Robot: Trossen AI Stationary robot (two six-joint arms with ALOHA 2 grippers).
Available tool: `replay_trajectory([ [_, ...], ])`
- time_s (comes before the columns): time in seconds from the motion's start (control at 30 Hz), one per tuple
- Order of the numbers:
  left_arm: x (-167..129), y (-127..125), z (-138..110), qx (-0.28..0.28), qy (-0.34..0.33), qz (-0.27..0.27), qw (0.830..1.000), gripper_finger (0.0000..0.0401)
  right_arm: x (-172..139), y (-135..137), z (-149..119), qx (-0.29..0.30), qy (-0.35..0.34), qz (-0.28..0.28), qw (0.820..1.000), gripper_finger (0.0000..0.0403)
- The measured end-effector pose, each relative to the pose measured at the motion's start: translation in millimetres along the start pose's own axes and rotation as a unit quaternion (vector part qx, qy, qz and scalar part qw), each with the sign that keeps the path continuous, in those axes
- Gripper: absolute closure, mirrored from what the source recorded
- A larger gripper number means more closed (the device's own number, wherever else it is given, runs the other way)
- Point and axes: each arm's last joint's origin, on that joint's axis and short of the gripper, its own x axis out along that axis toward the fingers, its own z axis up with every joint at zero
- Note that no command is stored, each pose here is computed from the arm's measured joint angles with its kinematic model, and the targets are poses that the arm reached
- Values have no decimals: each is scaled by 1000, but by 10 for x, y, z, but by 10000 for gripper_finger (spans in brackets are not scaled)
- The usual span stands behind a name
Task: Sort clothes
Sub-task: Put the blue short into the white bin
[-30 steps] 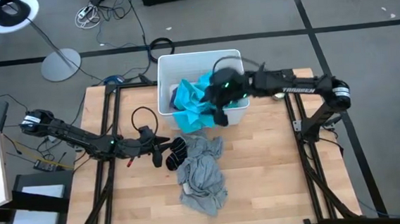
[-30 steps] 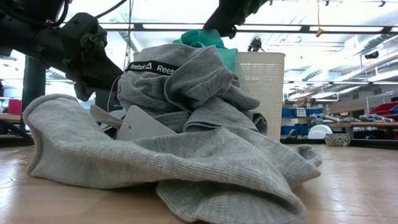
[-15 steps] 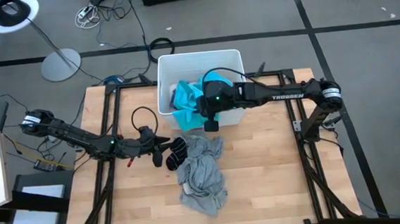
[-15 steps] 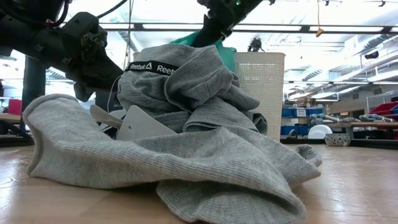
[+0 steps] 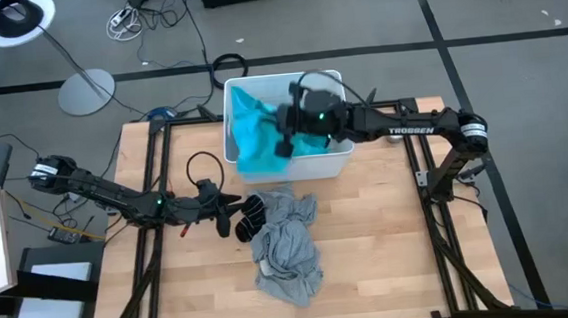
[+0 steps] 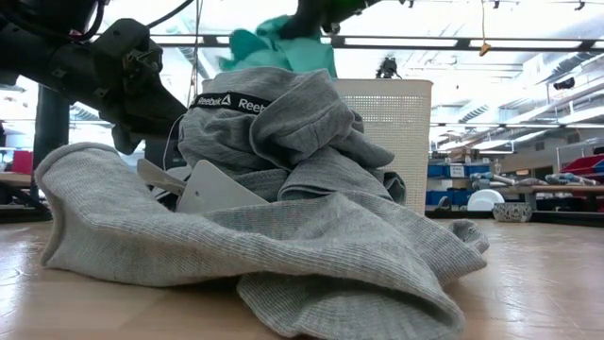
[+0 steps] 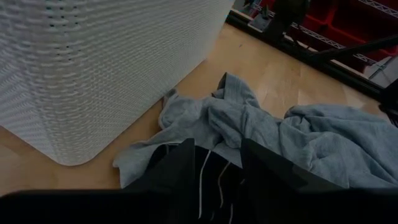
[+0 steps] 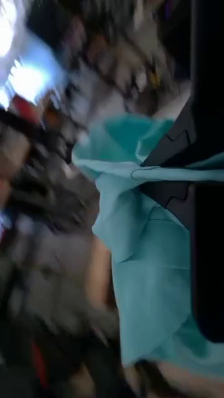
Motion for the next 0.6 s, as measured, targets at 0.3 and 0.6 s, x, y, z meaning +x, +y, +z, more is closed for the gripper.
replay_trajectory([
  [0.3, 0, 8, -11, 5, 5, 3, 1000, 266, 67, -448, -259, 54, 59, -44, 996, 397],
  [0.6, 0, 13, -19, 8, 9, 6, 1000, 266, 284, -406, -960, 181, 256, 61, 948, 368],
])
